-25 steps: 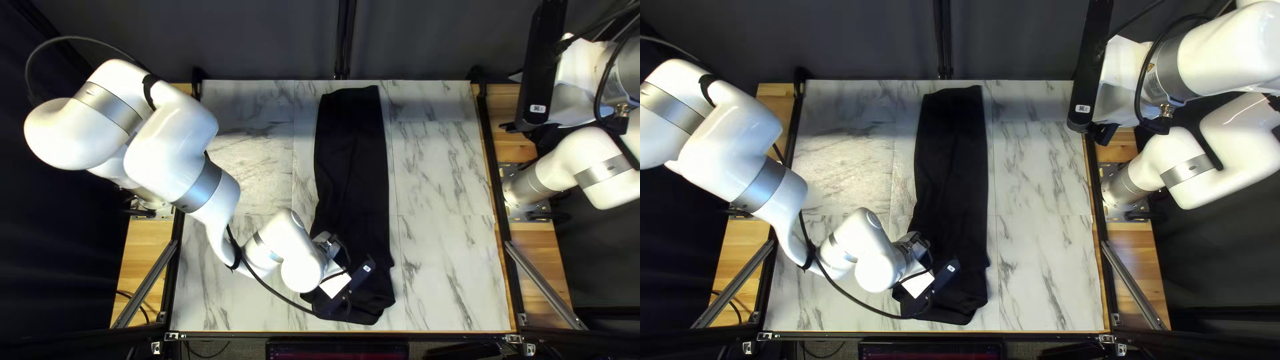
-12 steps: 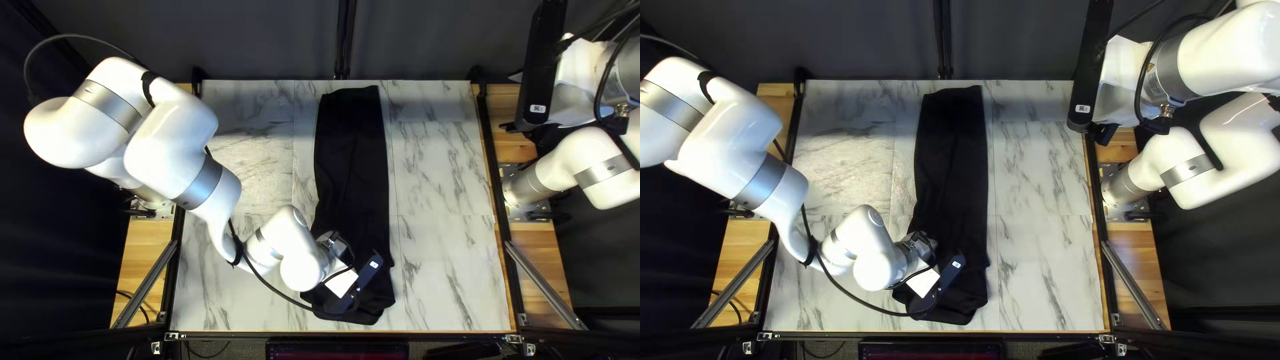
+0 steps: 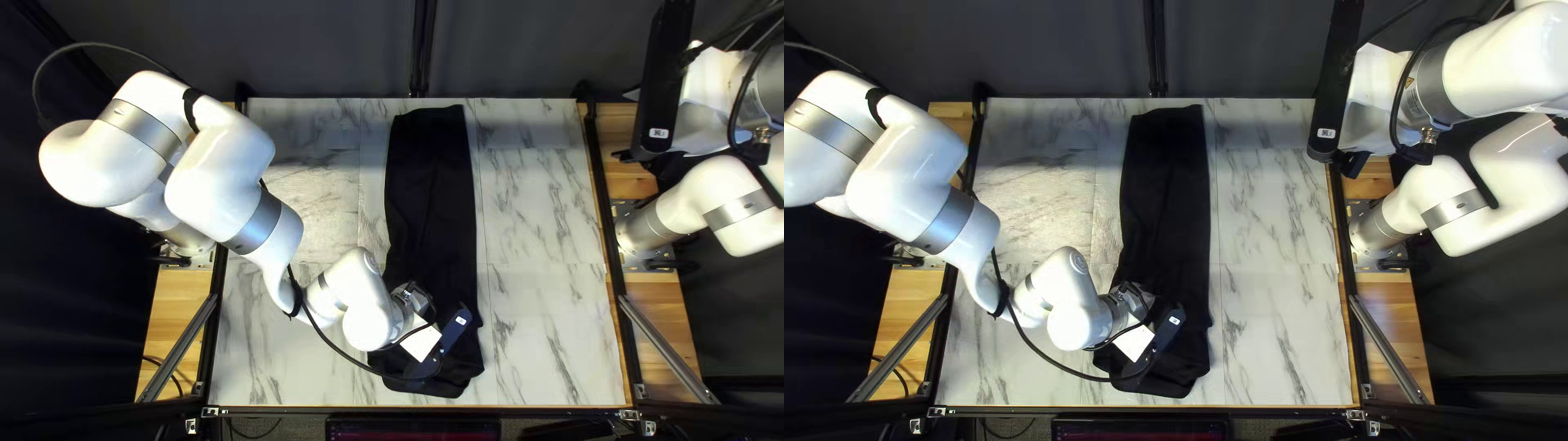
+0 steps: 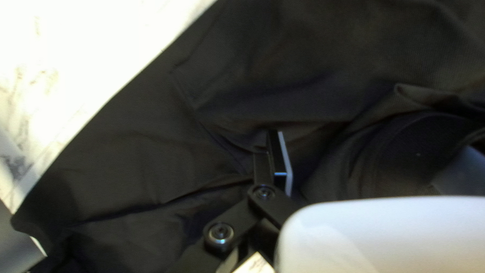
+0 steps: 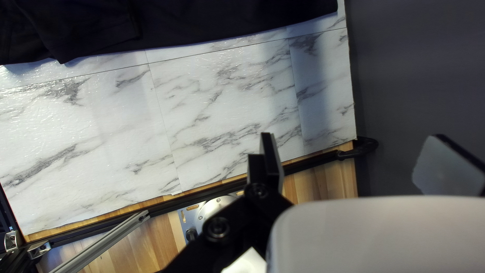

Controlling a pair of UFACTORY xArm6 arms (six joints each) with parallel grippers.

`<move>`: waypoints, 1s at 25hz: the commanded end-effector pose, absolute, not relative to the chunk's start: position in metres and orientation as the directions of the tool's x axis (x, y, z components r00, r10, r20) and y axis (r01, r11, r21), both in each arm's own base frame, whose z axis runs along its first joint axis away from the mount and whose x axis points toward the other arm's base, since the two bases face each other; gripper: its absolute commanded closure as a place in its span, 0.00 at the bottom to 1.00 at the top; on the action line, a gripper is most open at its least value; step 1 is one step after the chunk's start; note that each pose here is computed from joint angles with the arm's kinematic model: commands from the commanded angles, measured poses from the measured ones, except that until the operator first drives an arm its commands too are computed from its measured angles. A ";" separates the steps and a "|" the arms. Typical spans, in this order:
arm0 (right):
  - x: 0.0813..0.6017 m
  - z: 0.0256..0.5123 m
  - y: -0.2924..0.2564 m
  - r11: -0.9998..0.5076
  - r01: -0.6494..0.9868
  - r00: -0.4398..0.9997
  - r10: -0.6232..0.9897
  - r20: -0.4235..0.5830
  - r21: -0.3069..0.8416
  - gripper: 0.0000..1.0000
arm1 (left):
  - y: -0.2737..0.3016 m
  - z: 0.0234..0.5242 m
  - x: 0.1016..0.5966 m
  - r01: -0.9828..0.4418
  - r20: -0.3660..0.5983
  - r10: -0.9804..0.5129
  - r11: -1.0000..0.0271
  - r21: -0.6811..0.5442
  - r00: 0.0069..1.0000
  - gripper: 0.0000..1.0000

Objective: Fold t-shirt

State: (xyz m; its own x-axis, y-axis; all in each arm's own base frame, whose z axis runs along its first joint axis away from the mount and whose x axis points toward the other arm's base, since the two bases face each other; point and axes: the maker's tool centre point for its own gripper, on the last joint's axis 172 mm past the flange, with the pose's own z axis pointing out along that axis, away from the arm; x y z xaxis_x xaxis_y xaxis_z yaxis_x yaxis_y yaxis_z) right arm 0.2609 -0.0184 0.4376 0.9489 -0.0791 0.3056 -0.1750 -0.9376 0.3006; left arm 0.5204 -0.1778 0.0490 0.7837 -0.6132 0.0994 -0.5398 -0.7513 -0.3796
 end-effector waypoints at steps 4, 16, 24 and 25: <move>0.261 0.438 -0.018 -0.938 -0.175 0.949 -0.079 0.306 0.301 0.00 | -0.158 0.042 0.519 -0.494 0.076 -0.561 -0.779 -0.387 0.824 0.27; 0.261 0.438 -0.018 -0.938 -0.175 0.949 -0.079 0.306 0.301 0.00 | -0.117 0.094 0.527 -0.359 0.072 -0.434 -0.818 -0.450 0.898 0.28; 0.261 0.438 -0.018 -0.938 -0.175 0.949 -0.079 0.306 0.301 0.00 | -0.150 0.081 0.526 -0.361 0.088 -0.454 -0.799 -0.481 0.887 0.26; 0.261 0.438 -0.018 -0.938 -0.175 0.949 -0.079 0.306 0.301 0.00 | -0.153 0.077 0.523 -0.363 0.089 -0.456 -0.799 -0.479 0.886 0.26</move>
